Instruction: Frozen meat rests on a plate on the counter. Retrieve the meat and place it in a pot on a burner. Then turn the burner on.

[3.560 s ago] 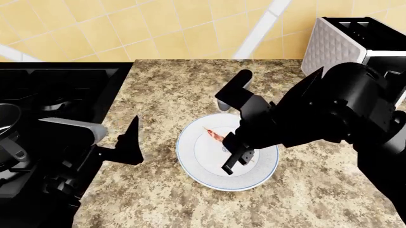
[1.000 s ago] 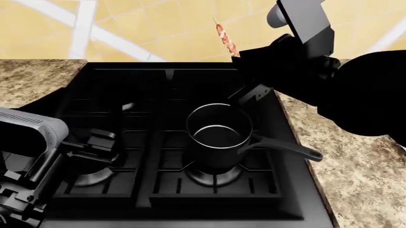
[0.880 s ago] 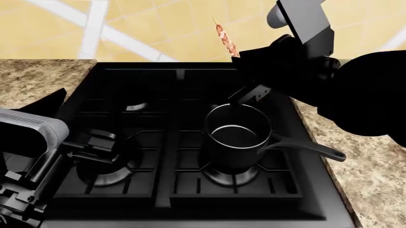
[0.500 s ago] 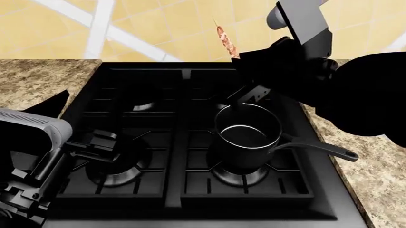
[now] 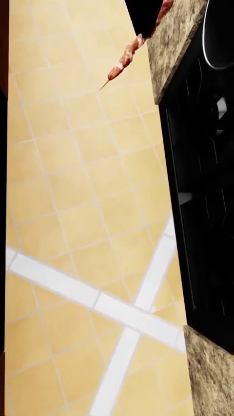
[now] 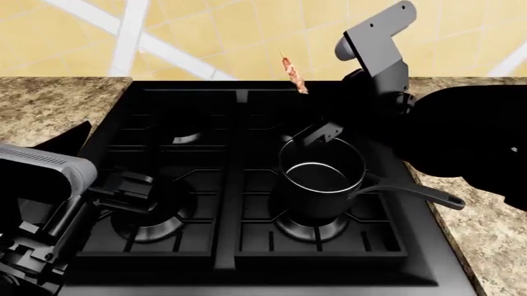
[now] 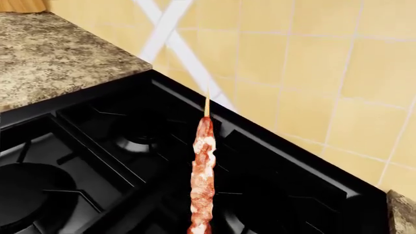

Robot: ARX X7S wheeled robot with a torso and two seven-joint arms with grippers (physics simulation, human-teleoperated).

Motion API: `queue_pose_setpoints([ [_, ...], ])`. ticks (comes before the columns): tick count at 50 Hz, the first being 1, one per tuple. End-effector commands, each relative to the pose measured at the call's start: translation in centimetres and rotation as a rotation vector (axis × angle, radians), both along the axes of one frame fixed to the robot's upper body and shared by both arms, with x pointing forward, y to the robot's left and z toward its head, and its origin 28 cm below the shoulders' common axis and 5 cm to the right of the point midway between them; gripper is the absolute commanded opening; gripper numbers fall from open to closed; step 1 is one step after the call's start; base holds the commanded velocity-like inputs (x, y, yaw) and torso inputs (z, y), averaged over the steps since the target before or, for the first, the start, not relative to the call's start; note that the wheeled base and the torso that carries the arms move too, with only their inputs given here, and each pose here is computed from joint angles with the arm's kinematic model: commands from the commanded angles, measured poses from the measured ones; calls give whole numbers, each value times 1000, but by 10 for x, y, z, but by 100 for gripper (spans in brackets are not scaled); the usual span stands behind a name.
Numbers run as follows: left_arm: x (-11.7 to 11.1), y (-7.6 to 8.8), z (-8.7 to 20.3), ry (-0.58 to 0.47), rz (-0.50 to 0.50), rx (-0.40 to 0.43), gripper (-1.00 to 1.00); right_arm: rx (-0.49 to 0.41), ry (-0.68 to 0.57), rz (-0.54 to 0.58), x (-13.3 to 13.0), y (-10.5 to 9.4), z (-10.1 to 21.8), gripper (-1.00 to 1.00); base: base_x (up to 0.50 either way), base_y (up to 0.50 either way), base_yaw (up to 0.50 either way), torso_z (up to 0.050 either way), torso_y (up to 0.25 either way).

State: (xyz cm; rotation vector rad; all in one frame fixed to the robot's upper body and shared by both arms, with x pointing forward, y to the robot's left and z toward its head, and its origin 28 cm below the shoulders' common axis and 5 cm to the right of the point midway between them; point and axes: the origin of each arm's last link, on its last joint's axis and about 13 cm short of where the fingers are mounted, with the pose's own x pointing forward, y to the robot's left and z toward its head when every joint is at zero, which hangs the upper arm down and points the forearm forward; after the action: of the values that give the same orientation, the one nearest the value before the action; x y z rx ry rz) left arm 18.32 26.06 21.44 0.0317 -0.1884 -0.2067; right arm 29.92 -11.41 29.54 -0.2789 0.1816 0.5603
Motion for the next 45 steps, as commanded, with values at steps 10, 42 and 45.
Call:
queue_pose_setpoints([
  [10,4,0,-3,3,0,1,100,-25,77,-44,3,-6,-21,-100,0,0,0,0,0],
  [42,-5,-3,1,5,0,3,100,-41,110,-60,6,-9,-27,-100,0,0,0,0,0],
  [45,-5,-3,1,6,1,2,100,-44,114,-59,6,-8,-28,-100,0,0,0,0,0],
])
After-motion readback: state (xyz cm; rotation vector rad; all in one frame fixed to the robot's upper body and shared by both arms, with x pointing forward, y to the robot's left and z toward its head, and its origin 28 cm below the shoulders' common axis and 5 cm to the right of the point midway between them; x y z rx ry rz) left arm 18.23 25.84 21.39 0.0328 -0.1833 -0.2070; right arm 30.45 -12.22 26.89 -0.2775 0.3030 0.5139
